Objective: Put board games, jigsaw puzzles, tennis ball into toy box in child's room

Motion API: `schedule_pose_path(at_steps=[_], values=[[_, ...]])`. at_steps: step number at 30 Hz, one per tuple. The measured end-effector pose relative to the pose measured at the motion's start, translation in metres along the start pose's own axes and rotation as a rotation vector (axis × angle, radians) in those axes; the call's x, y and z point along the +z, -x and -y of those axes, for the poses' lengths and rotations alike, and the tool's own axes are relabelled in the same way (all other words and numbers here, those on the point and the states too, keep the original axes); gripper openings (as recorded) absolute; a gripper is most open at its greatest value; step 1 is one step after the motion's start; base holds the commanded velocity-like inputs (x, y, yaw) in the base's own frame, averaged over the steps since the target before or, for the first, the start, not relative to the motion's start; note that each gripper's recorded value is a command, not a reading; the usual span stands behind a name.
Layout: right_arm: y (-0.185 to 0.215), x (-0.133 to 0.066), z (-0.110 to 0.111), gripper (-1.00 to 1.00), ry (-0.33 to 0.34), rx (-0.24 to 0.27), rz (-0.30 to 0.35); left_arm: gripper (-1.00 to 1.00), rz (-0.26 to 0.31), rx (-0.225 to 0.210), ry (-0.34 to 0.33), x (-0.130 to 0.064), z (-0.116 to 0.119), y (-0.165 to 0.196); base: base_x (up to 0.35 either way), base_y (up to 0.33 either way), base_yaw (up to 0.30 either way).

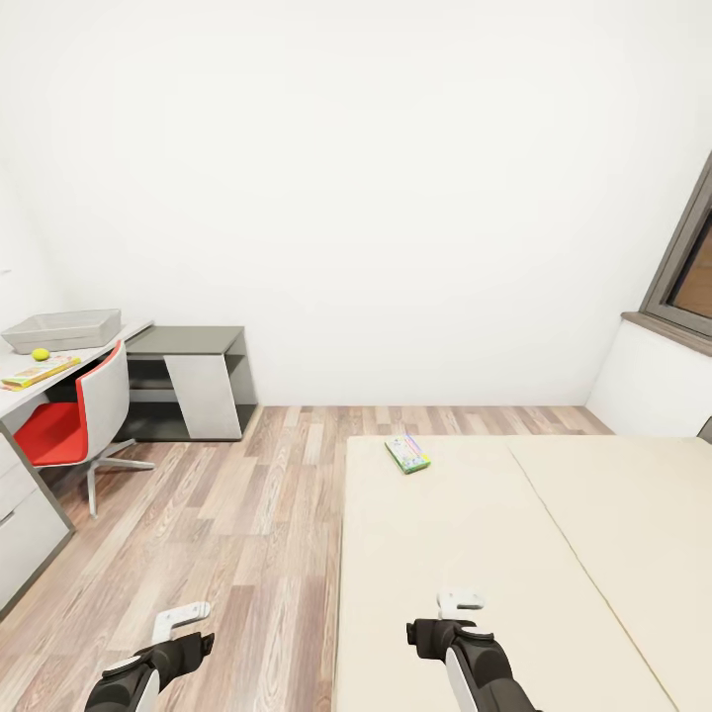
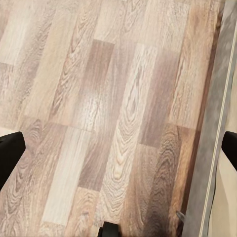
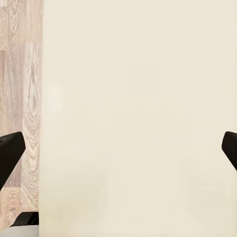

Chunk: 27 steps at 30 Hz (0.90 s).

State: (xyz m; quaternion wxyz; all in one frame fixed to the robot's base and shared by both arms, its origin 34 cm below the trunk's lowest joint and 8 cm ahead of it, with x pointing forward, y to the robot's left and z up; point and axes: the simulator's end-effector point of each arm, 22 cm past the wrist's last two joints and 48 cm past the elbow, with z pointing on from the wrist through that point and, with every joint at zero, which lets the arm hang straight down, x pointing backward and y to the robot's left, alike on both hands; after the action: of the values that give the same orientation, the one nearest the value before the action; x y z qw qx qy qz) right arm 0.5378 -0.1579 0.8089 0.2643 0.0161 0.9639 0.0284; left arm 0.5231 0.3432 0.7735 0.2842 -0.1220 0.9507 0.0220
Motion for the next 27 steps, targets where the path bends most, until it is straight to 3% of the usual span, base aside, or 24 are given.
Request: schedule_pose_path(at_steps=[27], values=[[0.0002,0.0,0.0,1.0,0.0,0.0,0.0,1.0,-0.001,0.0,-0.001,0.0,0.0008,-0.0003,0.0,-0.03,0.0]])
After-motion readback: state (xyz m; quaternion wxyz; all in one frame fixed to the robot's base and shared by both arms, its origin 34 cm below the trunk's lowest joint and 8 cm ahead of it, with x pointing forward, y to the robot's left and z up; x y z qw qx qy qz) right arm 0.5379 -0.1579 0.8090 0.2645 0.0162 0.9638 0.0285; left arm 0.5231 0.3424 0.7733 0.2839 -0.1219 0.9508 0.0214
